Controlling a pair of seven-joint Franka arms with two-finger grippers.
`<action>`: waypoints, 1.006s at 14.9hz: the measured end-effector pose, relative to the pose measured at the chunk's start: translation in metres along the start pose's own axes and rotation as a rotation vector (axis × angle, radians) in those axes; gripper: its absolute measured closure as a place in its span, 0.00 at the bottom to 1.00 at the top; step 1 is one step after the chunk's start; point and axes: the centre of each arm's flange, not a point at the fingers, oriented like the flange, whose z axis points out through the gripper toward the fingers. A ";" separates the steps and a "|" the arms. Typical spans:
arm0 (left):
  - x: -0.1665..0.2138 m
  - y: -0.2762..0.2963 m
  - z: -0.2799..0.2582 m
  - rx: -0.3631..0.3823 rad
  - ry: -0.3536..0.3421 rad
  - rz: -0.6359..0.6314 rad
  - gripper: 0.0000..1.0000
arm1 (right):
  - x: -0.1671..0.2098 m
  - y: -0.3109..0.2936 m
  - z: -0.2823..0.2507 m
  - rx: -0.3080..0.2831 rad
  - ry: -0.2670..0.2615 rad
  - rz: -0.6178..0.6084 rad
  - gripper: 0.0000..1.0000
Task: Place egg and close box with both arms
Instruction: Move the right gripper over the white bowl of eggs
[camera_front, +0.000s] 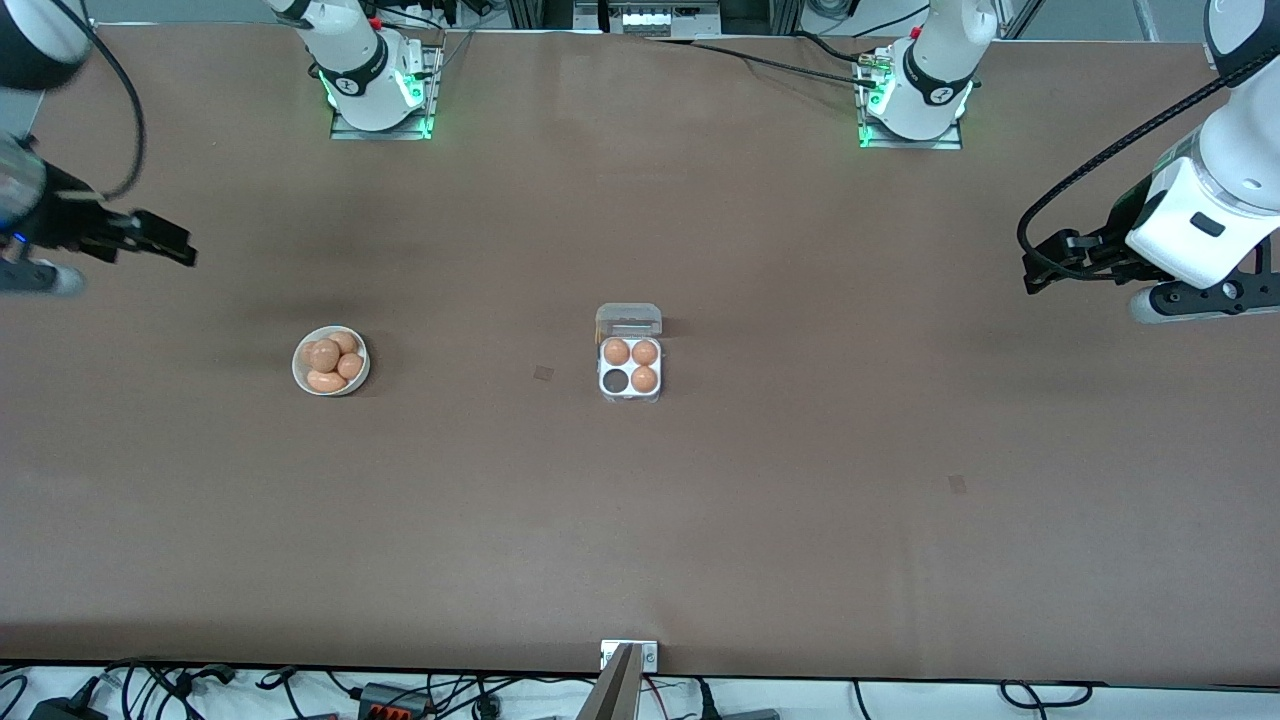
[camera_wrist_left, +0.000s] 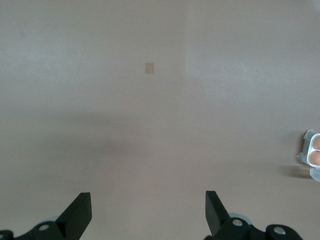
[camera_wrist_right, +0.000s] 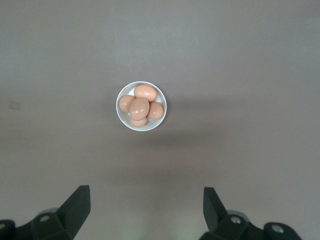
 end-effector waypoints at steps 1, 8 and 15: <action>0.000 0.000 0.000 0.000 0.001 0.000 0.00 | 0.009 -0.001 0.015 -0.002 -0.020 0.000 0.00; 0.000 0.000 0.000 -0.001 0.002 0.000 0.00 | 0.063 -0.006 0.132 0.020 -0.125 0.019 0.00; 0.000 0.000 0.000 -0.001 0.003 0.000 0.00 | 0.083 -0.019 0.205 0.040 -0.183 0.024 0.00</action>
